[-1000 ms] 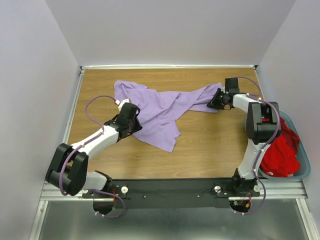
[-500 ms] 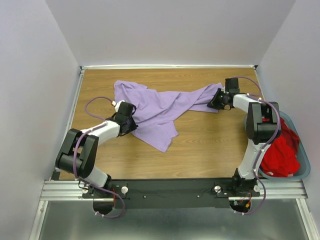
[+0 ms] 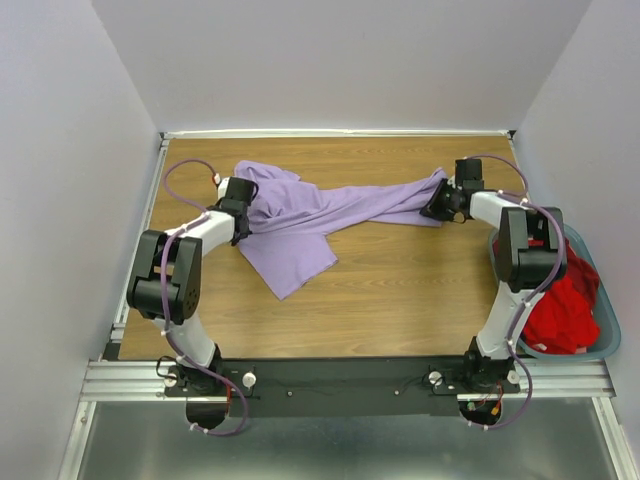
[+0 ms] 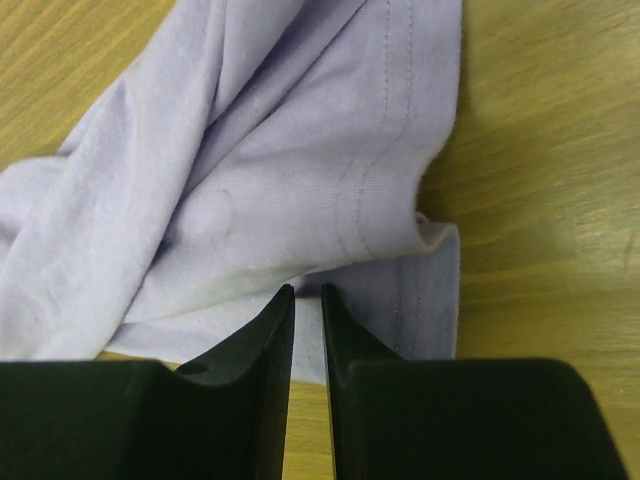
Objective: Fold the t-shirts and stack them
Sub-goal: Flatten the tshirt out
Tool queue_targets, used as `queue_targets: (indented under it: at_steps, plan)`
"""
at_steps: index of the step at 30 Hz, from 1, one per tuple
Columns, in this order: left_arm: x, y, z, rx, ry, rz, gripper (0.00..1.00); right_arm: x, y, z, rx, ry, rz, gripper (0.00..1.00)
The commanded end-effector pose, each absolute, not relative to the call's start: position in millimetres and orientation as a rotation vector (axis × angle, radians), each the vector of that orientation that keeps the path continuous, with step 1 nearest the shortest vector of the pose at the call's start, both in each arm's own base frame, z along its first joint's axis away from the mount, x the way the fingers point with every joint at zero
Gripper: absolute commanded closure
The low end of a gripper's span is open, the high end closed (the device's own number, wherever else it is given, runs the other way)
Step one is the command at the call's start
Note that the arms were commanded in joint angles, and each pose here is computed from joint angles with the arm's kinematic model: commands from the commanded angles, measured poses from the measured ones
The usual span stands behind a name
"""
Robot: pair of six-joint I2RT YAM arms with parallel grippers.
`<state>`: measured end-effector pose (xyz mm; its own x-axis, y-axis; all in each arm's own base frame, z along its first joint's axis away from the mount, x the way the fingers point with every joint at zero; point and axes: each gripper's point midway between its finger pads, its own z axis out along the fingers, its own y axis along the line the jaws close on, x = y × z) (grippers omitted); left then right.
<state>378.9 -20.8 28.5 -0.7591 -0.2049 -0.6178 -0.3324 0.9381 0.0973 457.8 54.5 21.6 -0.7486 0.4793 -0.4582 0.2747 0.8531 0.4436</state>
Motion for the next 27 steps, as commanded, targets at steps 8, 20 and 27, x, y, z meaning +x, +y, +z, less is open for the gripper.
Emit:
queue_targets:
  at_steps: [8,20,27]
  plan:
    - [443,7,100,-0.291,2.247,0.464,0.29,416,27,45,0.513,2.496,0.279,0.67]
    - [347,-102,112,-0.200,2.314,-0.090,0.22,429,15,94,0.483,2.389,0.218,0.58]
    - [285,-132,80,-0.116,2.431,-0.212,0.22,447,-12,111,0.499,2.331,0.057,0.47]
